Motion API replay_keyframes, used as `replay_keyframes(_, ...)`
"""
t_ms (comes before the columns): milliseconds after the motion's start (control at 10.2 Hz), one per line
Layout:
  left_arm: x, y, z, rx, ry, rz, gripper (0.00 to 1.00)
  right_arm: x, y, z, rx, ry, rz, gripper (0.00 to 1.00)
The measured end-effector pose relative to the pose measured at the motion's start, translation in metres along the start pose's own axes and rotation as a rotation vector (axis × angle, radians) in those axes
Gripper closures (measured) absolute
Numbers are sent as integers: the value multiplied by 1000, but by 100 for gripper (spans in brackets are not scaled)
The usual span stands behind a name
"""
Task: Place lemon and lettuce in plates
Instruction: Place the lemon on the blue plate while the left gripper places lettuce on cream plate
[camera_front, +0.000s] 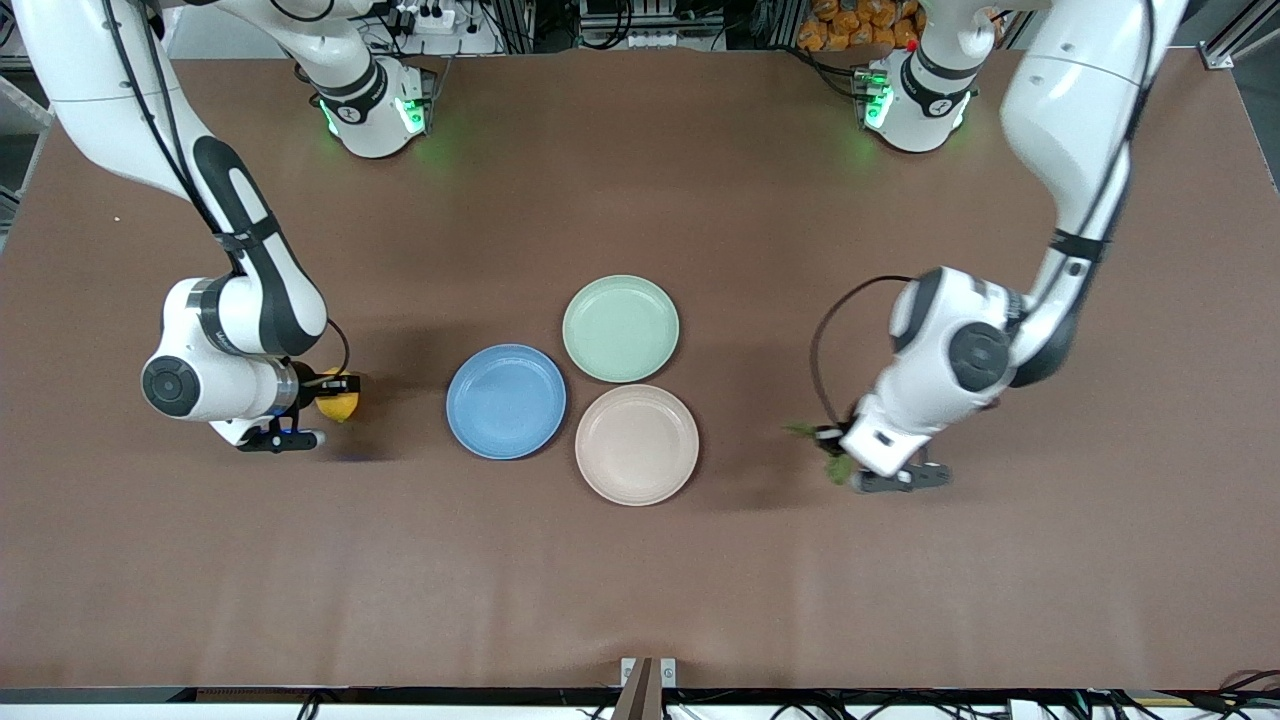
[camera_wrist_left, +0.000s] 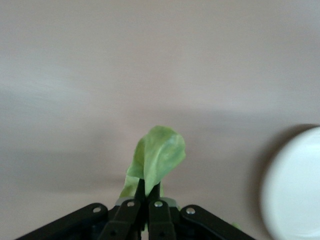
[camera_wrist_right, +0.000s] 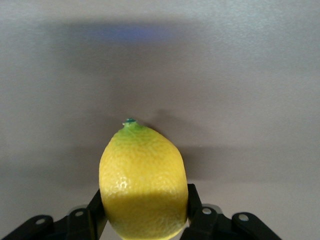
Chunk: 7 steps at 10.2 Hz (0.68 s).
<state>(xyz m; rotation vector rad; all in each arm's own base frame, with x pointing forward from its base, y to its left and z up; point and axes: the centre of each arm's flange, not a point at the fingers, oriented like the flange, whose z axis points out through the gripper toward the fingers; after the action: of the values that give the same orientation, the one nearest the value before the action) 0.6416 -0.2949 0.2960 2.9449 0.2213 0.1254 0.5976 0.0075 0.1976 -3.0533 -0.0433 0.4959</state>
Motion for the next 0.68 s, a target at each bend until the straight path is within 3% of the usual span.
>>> replay_keyframes(196, -29, 70, -2, -50, 23, -61, 97, 8, -32, -40, -9, -13, 9, 35)
replay_keyframes(391, -47, 117, 14, -162, 90, -108, 97, 13, -106, -72, -21, 35, 78, 35)
replay_keyframes(685, -69, 140, 76, -269, 129, -147, 96, 5, -199, -70, 82, 30, 130, 35)
